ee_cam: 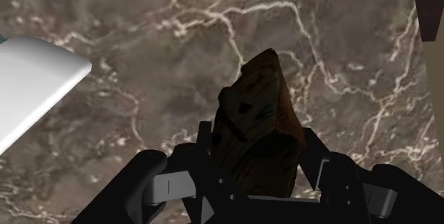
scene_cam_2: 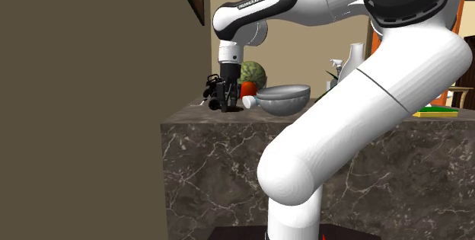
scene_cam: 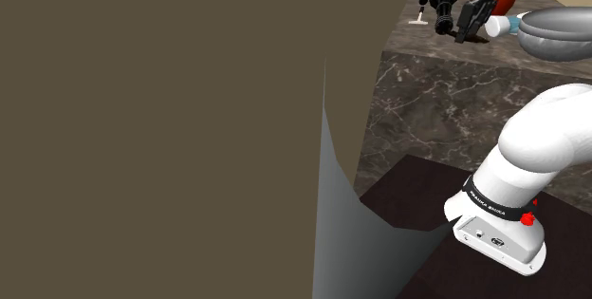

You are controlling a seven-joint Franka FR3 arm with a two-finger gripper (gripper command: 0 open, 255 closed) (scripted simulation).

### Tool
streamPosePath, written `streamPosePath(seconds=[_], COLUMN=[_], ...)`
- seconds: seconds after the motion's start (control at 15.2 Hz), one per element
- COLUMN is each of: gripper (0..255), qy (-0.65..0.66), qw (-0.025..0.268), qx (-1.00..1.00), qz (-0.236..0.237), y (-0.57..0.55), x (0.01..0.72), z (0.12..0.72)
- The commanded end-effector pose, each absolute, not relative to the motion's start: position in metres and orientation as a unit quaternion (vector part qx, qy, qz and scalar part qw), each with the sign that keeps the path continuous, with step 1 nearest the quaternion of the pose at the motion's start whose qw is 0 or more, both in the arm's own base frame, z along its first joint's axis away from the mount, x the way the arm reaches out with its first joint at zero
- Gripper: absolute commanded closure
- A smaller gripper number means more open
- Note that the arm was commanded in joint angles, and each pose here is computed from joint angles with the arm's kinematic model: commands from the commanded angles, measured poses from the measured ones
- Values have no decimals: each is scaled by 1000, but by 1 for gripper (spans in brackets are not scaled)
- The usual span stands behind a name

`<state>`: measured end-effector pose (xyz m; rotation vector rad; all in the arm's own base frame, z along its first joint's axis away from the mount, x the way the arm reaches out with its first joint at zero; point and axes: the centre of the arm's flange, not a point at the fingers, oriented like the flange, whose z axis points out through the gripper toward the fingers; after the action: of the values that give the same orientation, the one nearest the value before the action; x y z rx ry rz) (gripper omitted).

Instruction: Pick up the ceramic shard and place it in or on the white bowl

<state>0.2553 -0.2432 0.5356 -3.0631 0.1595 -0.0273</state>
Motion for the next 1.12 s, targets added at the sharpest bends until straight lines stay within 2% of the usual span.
streamPosePath(seconds=[0.0,1.06], gripper=[255,255], qy=[50,50], qw=[42,42], qx=[-998,-998], qz=[-2,-2], y=[-240,-240], x=[256,256], z=[537,622])
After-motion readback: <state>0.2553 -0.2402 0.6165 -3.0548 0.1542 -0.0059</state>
